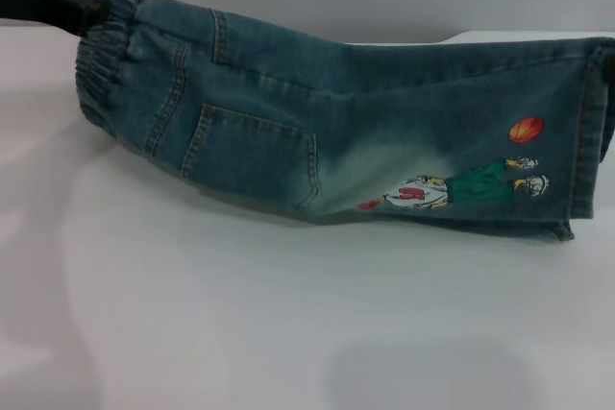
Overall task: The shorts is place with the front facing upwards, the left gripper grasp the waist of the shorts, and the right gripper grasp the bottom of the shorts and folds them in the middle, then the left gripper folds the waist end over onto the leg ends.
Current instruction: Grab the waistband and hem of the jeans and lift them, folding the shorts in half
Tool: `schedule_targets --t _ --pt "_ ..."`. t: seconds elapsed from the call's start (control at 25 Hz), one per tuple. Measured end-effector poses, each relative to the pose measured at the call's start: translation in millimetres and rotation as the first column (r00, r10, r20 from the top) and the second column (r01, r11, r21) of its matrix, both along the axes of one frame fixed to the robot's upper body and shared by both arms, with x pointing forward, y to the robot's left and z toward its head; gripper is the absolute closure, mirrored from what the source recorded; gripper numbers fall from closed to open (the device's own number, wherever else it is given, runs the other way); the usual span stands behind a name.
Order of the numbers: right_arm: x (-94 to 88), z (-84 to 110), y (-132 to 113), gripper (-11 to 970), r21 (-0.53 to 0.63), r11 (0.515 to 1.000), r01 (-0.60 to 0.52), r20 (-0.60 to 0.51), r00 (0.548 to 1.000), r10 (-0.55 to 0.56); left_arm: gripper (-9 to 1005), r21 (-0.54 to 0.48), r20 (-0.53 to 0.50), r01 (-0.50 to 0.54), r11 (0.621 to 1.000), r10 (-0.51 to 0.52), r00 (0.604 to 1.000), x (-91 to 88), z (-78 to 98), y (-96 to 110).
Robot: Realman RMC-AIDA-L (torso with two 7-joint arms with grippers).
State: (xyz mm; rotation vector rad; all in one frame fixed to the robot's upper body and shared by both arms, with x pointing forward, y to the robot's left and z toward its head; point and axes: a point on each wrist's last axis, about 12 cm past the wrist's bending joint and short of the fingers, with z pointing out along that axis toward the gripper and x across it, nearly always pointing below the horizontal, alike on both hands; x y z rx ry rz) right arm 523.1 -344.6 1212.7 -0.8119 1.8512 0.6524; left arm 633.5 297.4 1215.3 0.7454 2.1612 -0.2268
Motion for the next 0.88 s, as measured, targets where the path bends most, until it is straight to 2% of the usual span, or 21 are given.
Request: schedule_targets --t 0.44,0.88 --pt "6.4 -23.4 -10 939 0.007 0.996 0.091 -0.041 0.995 -0.091 955 -0.034 0.013 0.014 0.999 -0.013 1.000 3.7 -3.0 -8" --pt "14.8 -48.0 -7 939 -0.031 0.992 0.121 -0.106 0.987 -0.123 954 -0.068 -0.006 0.029 0.997 -0.029 1.000 7.8 -20.1 -22"
